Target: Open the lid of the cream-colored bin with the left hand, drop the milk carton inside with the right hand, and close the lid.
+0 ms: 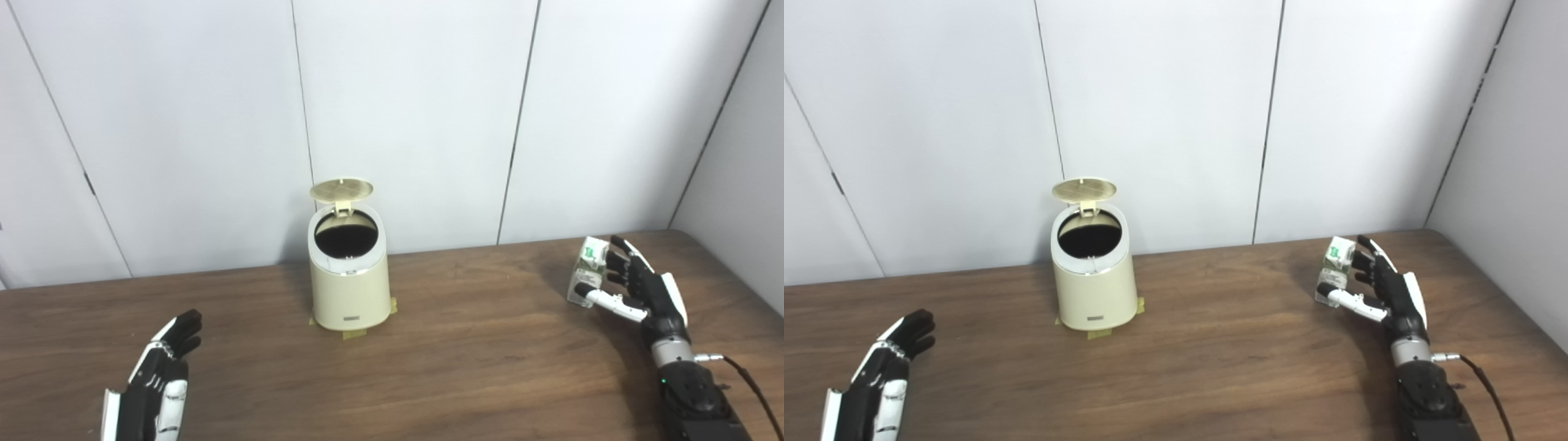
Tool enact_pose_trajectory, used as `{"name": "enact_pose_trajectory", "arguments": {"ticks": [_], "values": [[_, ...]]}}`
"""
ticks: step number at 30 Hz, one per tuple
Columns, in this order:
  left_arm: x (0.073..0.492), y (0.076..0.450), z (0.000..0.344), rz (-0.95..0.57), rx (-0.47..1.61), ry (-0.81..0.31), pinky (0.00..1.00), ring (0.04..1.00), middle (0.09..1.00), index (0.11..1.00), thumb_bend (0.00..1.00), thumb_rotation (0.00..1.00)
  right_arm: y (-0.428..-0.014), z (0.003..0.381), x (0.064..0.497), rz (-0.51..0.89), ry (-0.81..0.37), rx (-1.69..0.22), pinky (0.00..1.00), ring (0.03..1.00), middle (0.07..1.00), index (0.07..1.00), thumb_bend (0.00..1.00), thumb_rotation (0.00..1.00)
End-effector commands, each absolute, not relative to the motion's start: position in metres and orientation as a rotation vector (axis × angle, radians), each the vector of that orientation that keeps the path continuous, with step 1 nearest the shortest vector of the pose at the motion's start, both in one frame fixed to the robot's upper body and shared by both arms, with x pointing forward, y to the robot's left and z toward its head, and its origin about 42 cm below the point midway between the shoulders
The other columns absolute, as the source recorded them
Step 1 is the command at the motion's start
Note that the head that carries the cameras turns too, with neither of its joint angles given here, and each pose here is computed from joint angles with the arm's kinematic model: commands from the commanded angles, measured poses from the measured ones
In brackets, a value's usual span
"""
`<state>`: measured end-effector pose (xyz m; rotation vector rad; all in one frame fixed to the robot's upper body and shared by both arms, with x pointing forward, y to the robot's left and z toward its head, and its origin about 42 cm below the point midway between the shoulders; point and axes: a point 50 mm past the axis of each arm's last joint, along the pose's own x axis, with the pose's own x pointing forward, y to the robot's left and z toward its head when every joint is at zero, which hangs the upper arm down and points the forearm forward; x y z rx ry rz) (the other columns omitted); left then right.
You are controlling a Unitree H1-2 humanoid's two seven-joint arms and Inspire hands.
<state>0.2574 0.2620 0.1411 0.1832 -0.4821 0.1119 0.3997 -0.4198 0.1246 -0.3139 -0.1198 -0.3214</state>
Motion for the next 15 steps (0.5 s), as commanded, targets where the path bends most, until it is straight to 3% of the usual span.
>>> {"name": "enact_pose_trajectory", "arguments": {"ticks": [1,7,10,15], "values": [[0.252,0.271,0.134,0.108,0.245,-0.480,0.80,0.838,0.834,0.816,0.40,0.75,-0.429,0.166,0.420,-0.323,-0.245,-0.343,0.80,0.805,0.790,0.872,0.97,0.33],[0.251,0.271,0.134,0.105,0.256,-0.480,0.78,0.827,0.832,0.812,0.36,0.75,-0.433,0.165,0.427,-0.325,-0.211,-0.333,0.75,0.768,0.791,0.837,0.96,0.29],[0.250,0.272,0.132,0.098,0.242,-0.469,0.83,0.848,0.841,0.820,0.38,0.74,-0.436,0.163,0.430,-0.319,-0.186,-0.341,0.76,0.776,0.800,0.837,0.93,0.28],[0.249,0.273,0.131,0.102,0.259,-0.457,0.81,0.843,0.834,0.816,0.42,0.75,-0.436,0.162,0.434,-0.319,-0.174,-0.336,0.76,0.784,0.804,0.825,0.94,0.28]]}}
